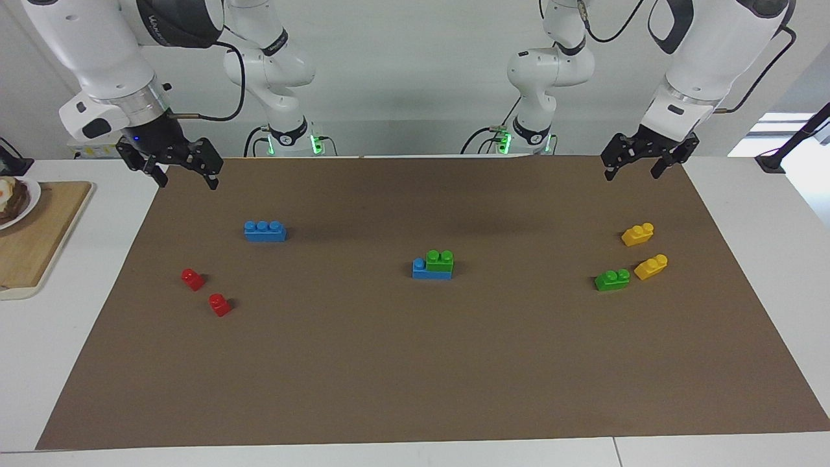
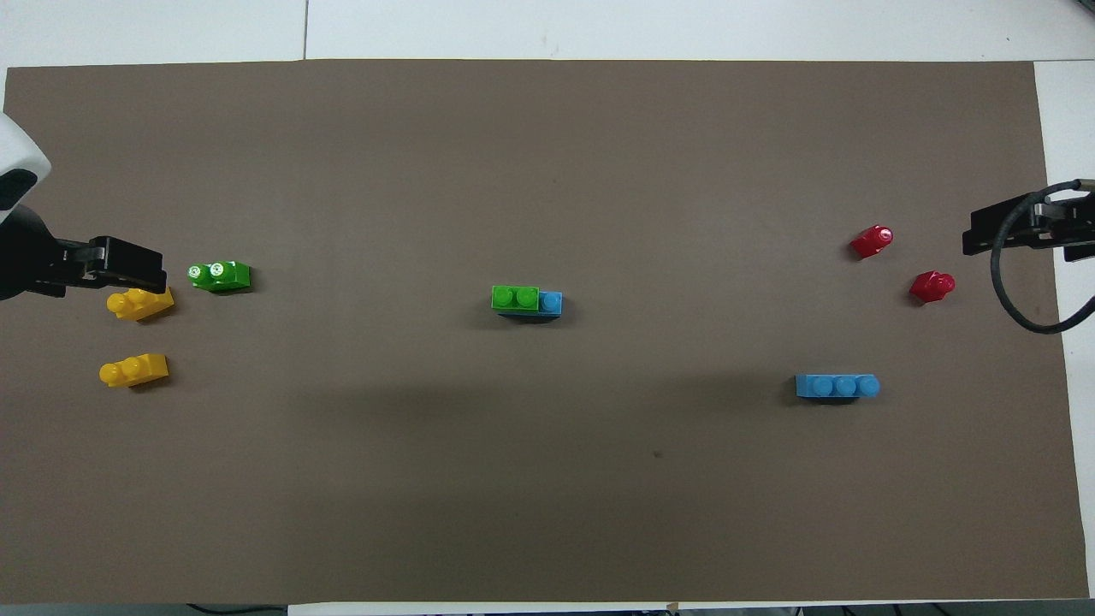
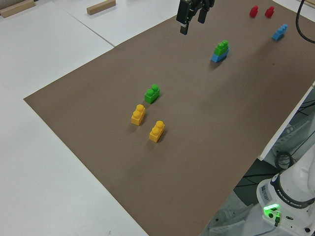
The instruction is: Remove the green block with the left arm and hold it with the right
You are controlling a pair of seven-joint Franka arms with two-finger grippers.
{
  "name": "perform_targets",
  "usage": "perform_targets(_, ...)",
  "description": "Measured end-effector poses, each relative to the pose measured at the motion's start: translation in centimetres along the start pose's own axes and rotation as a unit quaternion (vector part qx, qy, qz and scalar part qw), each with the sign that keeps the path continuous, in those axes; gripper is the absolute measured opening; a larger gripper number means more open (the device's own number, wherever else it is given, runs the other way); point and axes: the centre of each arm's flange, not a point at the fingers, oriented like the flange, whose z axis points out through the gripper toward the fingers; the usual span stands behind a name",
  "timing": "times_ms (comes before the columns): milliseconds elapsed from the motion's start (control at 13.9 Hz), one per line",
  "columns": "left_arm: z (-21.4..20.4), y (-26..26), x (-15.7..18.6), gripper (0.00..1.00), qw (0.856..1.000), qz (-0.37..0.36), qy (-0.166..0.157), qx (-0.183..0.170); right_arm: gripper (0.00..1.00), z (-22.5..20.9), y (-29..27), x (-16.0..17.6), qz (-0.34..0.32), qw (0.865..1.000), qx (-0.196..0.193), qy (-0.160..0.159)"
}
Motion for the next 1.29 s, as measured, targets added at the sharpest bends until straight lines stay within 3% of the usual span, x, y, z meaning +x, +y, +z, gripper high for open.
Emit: perform_targets(1291,-0.2,-0.9,0.0,1.00,1.000,-0.023,0.007,0.000,1.00,-0.1,0.1,-0.1,0.000,1.000,0.000,0.001)
